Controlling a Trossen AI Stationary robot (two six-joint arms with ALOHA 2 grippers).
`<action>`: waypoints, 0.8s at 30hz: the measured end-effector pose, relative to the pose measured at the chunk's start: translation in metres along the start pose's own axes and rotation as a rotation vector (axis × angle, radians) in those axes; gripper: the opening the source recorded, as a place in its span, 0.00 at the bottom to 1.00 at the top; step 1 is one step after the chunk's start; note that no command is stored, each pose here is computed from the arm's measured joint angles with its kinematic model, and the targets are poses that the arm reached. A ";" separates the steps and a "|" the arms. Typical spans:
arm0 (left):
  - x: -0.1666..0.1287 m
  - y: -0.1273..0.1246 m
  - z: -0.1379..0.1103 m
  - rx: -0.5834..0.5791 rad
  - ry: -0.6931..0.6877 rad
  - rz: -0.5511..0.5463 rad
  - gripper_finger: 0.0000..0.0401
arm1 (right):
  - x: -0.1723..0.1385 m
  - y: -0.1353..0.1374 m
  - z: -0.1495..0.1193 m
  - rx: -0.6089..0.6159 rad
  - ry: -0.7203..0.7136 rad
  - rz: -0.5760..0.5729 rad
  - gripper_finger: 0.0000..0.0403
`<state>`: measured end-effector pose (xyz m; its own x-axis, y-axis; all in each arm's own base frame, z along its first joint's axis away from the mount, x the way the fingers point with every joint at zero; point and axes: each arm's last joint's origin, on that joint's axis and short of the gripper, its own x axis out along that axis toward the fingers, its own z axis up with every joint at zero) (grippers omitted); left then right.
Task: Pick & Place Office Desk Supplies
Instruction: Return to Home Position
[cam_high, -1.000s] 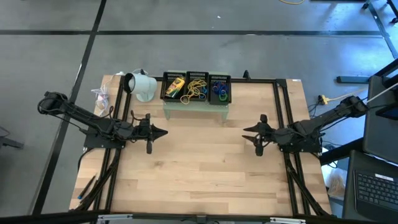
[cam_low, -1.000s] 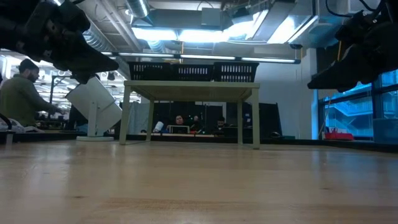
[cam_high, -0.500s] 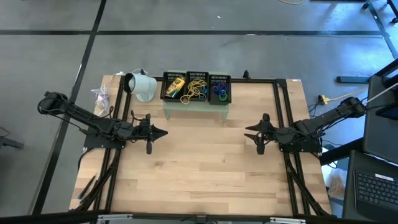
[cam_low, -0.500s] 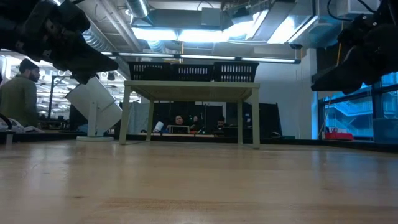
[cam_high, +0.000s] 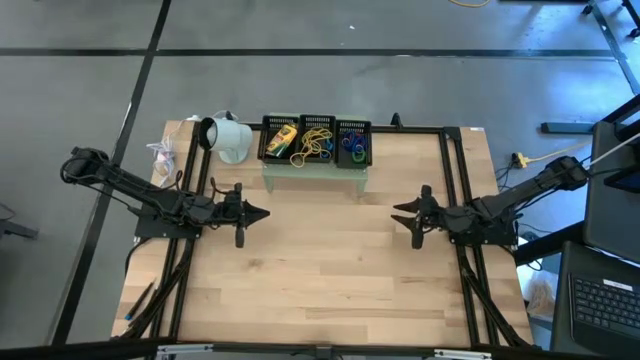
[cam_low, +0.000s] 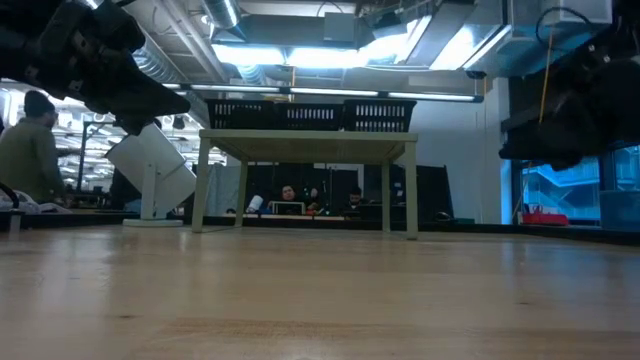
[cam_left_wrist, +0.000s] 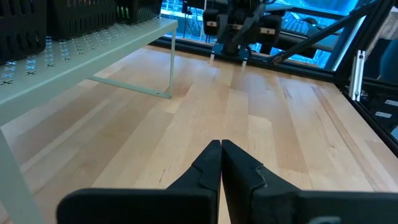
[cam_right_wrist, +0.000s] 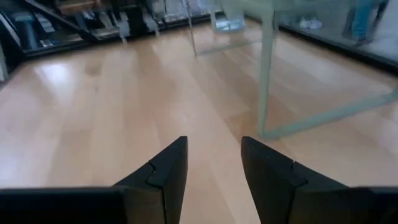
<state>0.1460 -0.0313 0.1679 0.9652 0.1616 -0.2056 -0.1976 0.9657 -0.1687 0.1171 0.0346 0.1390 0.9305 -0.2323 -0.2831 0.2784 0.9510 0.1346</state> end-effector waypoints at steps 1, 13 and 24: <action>0.000 0.000 0.000 0.000 0.000 0.000 0.02 | 0.000 -0.001 -0.004 0.005 0.007 -0.001 0.38; 0.000 0.001 0.000 0.011 -0.013 0.044 0.02 | 0.000 -0.003 -0.004 0.169 -0.005 -0.059 0.38; 0.000 0.005 0.002 0.043 -0.043 0.158 0.02 | 0.000 -0.003 -0.005 0.213 0.011 -0.045 0.38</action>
<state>0.1451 -0.0265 0.1688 0.9295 0.3194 -0.1842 -0.3405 0.9353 -0.0965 0.1153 0.0328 0.1336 0.9136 -0.2705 -0.3037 0.3649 0.8747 0.3189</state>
